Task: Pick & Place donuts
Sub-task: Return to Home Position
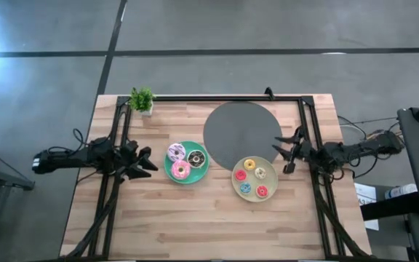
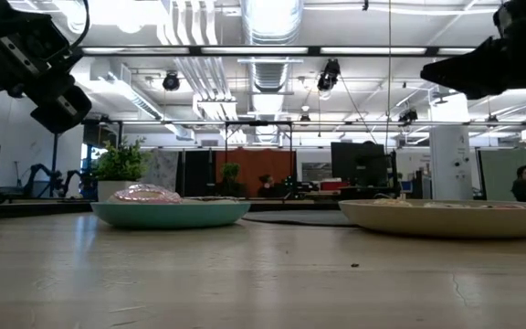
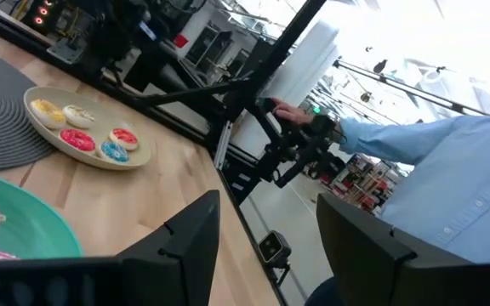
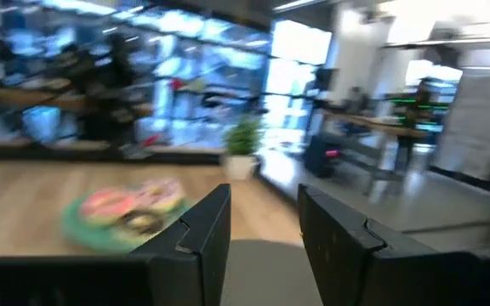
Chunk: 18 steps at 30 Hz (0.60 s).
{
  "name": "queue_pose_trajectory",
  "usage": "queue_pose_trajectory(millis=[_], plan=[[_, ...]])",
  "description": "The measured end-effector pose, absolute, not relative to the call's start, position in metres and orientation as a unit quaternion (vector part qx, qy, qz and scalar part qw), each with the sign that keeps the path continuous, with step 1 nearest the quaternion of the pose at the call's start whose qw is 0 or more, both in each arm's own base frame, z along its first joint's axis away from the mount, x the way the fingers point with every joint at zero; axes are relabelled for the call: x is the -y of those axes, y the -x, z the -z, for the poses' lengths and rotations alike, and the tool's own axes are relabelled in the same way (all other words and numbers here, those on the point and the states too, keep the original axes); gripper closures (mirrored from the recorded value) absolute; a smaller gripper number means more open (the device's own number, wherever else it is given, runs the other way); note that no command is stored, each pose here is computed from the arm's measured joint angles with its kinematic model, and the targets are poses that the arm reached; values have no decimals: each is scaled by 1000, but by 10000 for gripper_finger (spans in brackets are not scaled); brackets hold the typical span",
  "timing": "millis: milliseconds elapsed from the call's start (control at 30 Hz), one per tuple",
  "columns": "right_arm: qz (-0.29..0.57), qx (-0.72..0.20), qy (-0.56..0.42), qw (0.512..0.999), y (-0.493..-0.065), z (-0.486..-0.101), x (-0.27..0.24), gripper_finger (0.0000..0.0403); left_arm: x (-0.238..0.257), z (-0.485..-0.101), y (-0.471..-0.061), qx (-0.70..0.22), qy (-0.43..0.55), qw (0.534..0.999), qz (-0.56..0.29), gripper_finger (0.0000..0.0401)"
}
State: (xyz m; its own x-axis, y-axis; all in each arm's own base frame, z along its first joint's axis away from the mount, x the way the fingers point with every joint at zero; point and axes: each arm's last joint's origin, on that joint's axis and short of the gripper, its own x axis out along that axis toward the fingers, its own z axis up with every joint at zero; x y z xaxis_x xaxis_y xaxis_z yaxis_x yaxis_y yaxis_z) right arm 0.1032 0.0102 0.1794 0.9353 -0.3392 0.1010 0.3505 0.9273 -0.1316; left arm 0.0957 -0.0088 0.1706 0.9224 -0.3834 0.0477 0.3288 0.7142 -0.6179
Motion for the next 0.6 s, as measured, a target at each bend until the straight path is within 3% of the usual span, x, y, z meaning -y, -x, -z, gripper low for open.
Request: queue_pose_trajectory(millis=[300,600], plan=[[325,120,50,937,-87,-195,20,275,9,-172,-95,-31,323,925,196,229],[334,134,47,932,-85,-197,21,275,9,-173,-95,-30,322,925,198,229]])
